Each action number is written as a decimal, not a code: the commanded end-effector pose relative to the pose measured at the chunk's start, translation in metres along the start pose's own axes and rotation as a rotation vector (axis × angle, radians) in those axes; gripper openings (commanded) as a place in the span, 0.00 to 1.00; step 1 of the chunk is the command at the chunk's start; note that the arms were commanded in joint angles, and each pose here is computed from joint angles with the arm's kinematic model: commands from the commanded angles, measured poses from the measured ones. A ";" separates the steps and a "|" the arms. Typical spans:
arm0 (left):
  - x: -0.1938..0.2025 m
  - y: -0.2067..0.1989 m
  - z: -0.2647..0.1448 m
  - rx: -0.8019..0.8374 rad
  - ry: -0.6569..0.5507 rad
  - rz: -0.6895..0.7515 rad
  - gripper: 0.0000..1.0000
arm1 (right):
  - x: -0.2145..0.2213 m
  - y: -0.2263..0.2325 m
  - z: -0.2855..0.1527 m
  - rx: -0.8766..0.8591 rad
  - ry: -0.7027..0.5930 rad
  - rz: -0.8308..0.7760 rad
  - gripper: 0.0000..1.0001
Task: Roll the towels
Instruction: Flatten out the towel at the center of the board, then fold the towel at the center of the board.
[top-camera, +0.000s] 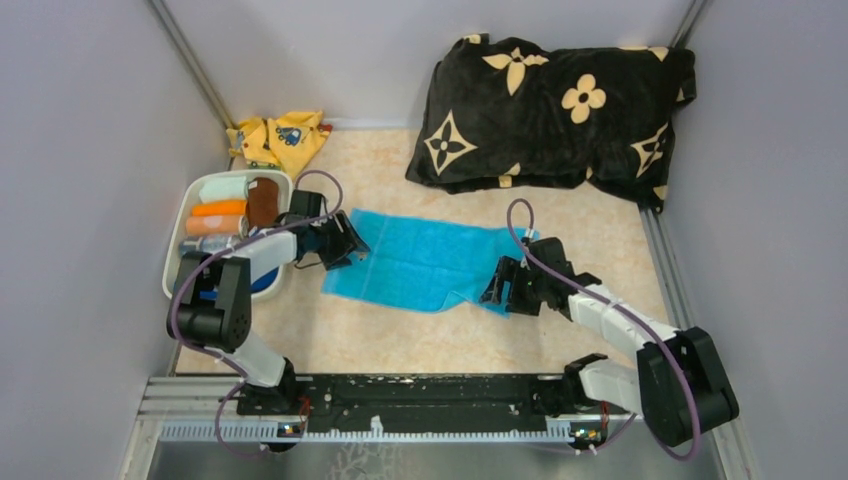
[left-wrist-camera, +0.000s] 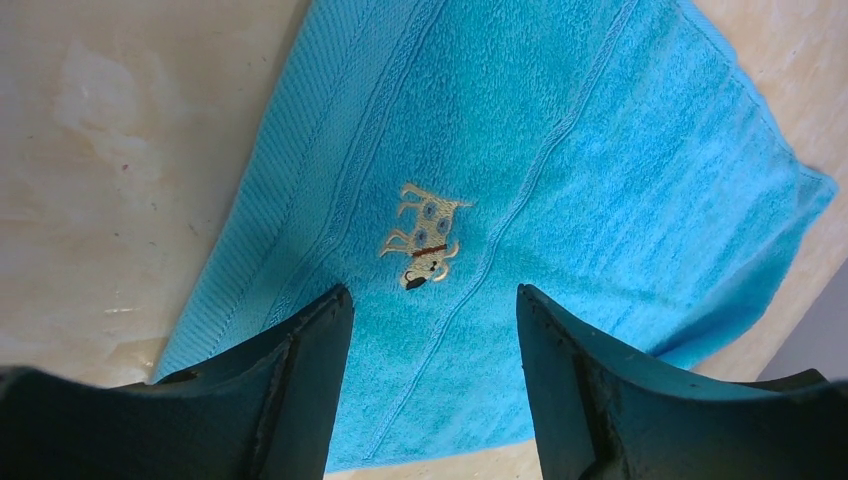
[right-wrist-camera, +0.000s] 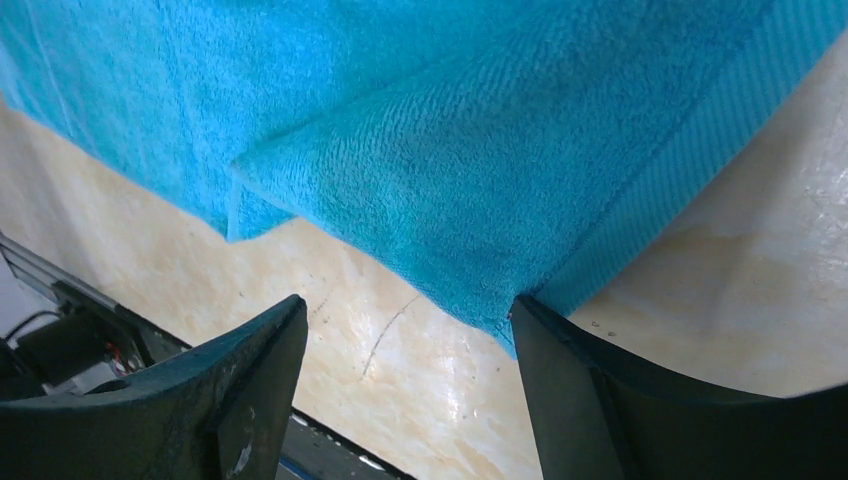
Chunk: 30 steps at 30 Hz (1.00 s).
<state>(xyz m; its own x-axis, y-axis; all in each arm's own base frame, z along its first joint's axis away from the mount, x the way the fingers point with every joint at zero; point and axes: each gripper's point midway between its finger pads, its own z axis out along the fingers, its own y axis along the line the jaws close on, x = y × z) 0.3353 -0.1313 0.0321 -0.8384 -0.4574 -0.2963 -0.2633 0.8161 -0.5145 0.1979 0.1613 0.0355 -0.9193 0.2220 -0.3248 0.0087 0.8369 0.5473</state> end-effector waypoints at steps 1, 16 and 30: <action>0.026 0.056 -0.001 -0.203 0.046 -0.028 0.69 | -0.006 -0.017 0.000 0.113 -0.053 0.086 0.75; 0.026 0.033 -0.045 -0.129 0.015 0.019 0.73 | -0.037 -0.038 -0.060 0.278 -0.200 0.189 0.78; -0.089 0.014 -0.057 -0.225 -0.113 0.357 0.74 | -0.181 -0.023 -0.055 0.382 -0.105 -0.434 0.80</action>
<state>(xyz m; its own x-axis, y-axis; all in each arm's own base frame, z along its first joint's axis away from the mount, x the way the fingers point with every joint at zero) 0.3821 -0.0768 0.1133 -0.7955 -0.2457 -0.5539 -0.1006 0.9550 -0.2790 0.3197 0.0911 0.1339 -0.8255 0.0430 -0.5628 -0.0769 0.9792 0.1876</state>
